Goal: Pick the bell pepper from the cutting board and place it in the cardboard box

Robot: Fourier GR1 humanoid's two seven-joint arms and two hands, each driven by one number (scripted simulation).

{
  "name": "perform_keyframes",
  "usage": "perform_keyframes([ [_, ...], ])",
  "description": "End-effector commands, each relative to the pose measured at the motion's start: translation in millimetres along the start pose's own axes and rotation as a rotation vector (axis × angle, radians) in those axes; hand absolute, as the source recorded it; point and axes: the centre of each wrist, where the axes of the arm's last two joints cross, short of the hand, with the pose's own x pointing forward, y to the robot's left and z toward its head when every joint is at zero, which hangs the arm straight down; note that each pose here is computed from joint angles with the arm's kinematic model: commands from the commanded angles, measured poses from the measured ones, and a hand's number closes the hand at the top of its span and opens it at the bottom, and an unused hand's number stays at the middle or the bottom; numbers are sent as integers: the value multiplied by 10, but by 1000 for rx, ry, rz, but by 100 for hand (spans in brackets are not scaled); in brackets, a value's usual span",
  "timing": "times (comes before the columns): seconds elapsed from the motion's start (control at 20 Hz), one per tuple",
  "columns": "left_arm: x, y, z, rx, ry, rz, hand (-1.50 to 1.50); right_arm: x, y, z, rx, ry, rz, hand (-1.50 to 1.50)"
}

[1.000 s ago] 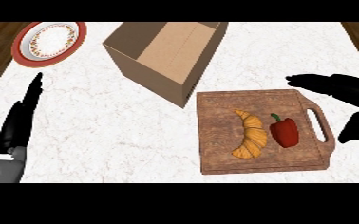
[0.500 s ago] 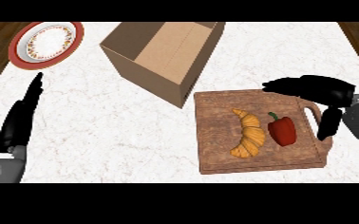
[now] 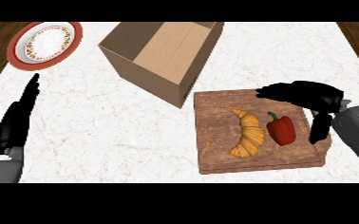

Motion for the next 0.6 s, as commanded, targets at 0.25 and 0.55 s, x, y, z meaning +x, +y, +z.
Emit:
perform_keyframes([
  [0.25, 22, 68, -34, -2, 4, 12, 0, 148, 39, 160, 44, -124, -43, -150],
  [0.55, -175, 76, -18, -6, -13, 11, 0, 230, 36, 188, 24, -143, -49, -150],
])
